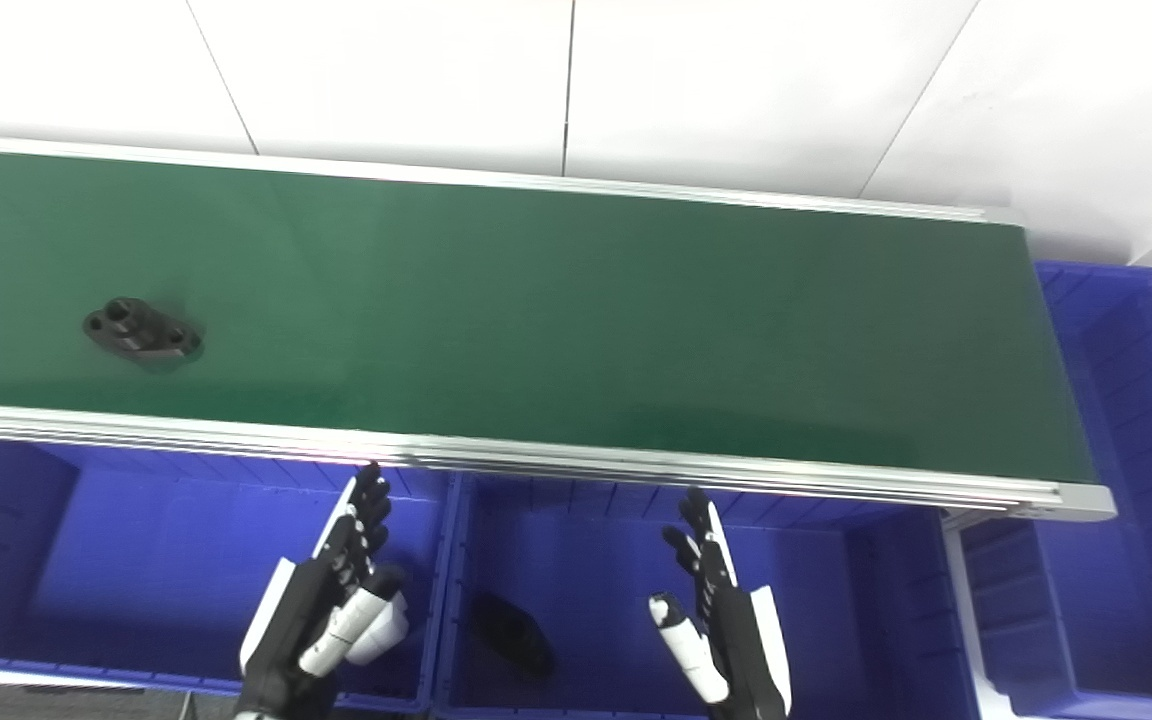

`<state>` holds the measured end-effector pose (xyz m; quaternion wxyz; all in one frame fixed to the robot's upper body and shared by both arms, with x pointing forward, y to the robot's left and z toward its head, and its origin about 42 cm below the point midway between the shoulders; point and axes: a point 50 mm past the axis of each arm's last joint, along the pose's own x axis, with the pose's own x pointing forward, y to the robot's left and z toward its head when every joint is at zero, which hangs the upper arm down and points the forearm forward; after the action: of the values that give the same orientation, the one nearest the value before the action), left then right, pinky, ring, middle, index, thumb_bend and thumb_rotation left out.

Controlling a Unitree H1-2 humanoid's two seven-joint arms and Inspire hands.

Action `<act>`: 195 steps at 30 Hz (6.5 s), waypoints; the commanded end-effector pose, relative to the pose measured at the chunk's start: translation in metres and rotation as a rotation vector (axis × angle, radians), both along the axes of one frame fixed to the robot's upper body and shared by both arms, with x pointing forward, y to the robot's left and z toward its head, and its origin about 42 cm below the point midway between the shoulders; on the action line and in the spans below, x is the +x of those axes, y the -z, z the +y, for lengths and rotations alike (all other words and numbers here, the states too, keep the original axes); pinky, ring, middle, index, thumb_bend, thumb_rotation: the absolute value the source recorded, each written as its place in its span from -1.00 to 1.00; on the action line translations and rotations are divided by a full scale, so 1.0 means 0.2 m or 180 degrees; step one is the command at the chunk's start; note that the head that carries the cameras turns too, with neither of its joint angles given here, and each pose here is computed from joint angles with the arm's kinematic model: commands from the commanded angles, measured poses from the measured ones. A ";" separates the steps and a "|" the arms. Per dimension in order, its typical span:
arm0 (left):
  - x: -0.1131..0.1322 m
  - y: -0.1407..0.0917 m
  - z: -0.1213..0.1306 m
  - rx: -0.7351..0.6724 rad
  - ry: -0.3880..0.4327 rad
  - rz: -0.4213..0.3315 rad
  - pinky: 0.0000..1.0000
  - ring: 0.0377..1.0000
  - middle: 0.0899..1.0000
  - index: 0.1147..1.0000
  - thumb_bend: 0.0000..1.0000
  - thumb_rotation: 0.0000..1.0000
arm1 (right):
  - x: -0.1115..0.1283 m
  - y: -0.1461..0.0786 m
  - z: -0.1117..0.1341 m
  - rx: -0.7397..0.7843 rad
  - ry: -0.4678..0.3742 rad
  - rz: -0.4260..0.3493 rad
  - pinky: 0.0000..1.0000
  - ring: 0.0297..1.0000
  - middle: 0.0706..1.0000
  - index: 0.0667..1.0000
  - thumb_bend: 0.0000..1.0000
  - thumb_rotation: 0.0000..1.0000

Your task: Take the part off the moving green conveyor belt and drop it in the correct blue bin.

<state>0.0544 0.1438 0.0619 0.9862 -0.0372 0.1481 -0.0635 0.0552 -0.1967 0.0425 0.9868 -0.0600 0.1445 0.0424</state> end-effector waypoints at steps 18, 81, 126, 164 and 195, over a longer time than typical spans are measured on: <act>0.04 -0.06 -0.15 -0.0020 -0.0092 -0.0205 0.76 0.91 1.00 1.00 0.45 0.34 | 0.06 -0.07 -0.12 0.0063 -0.0017 -0.0278 0.79 0.88 0.95 1.00 0.94 0.79; 0.12 -0.13 -0.17 -0.0010 -0.0006 -0.0245 0.86 0.91 1.00 1.00 0.50 0.42 | 1.10 -0.81 0.41 -0.2467 -0.1063 -0.1735 0.60 0.55 0.59 0.72 0.95 0.08; 0.08 -0.24 -0.36 -0.0200 0.0113 -0.0156 0.76 0.88 1.00 1.00 0.49 0.17 | 1.40 -0.43 1.03 -0.3675 -0.2003 -0.1553 0.27 0.35 0.48 0.60 0.99 0.14; 0.06 -0.29 -0.41 -0.0266 0.0083 -0.0190 0.82 0.97 1.00 1.00 0.49 0.31 | 1.24 -0.20 0.96 -0.3905 -0.2193 -0.1437 -0.88 -0.81 -0.74 -0.12 0.04 -0.76; 0.08 -0.28 0.00 -0.0244 0.0054 -0.0100 1.00 1.00 1.00 1.00 0.47 0.55 | 0.99 -0.76 0.63 -0.3776 -0.1299 -0.2331 -0.88 -0.83 -0.76 -0.11 0.03 -0.73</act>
<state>0.0697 0.1384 0.1109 0.9842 -0.0703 0.1438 -0.0753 0.2586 -0.0705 0.1798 0.7467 -0.6251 -0.1860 0.1308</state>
